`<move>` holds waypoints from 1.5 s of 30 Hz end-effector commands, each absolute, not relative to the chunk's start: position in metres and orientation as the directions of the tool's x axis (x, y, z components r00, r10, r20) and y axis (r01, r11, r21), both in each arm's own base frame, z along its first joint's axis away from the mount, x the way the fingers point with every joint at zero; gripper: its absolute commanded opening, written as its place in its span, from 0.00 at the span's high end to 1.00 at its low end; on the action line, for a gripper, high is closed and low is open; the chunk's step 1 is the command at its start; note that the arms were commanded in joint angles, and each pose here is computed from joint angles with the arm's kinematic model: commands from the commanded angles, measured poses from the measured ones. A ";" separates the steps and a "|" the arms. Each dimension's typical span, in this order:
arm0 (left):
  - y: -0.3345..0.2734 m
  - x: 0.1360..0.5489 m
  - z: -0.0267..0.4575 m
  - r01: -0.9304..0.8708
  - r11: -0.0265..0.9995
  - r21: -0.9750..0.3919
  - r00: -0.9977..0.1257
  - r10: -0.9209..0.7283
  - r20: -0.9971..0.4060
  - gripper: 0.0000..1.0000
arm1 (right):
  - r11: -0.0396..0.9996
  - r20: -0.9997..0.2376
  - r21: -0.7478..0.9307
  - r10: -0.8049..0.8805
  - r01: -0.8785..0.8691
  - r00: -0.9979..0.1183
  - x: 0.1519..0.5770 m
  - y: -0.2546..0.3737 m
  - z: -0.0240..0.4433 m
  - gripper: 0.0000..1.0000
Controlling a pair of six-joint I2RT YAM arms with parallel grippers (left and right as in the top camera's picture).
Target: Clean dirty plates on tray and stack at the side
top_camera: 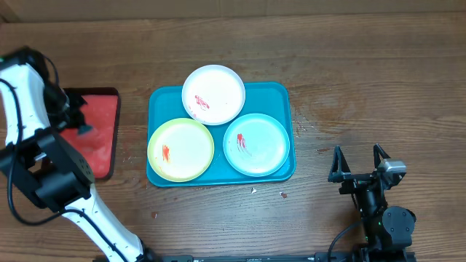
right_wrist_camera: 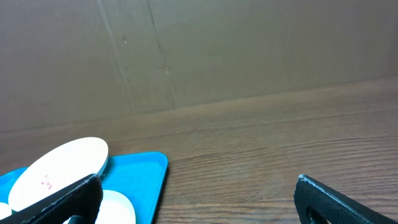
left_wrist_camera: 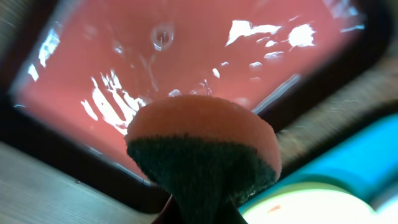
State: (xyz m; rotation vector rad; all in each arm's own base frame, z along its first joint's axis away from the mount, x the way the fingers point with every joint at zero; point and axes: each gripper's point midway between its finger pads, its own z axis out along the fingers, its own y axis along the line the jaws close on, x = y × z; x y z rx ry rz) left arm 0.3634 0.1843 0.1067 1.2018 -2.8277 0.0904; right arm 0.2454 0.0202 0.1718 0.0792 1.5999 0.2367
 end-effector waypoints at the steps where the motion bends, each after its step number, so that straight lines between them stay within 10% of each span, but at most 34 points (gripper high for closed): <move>1: 0.170 0.371 0.208 -0.659 0.739 -0.142 -0.729 -0.674 -0.119 0.96 | 0.975 -0.980 0.197 0.193 -0.107 -0.042 0.245 0.023 0.171 0.00; 10: 0.062 0.371 0.228 -0.393 0.883 -0.256 -0.904 -0.422 -0.067 0.96 | 0.975 -0.980 0.197 0.193 -0.107 -0.043 0.245 0.023 0.170 0.00; 21: -0.074 0.343 0.092 -0.160 0.968 -0.194 -0.980 -0.133 0.147 0.96 | 0.975 -0.980 0.197 0.193 -0.107 -0.043 0.245 0.023 0.170 0.00; 37: -0.077 0.308 -0.003 -0.149 0.976 -0.159 -0.980 -0.124 0.158 0.96 | 0.975 -0.980 0.197 0.193 -0.107 -0.043 0.245 0.023 0.170 0.00; 45: -0.060 0.332 0.031 -0.194 0.974 -0.120 -0.978 -0.182 0.103 0.69 | 0.975 -0.980 0.197 0.193 -0.107 -0.042 0.245 0.023 0.171 0.00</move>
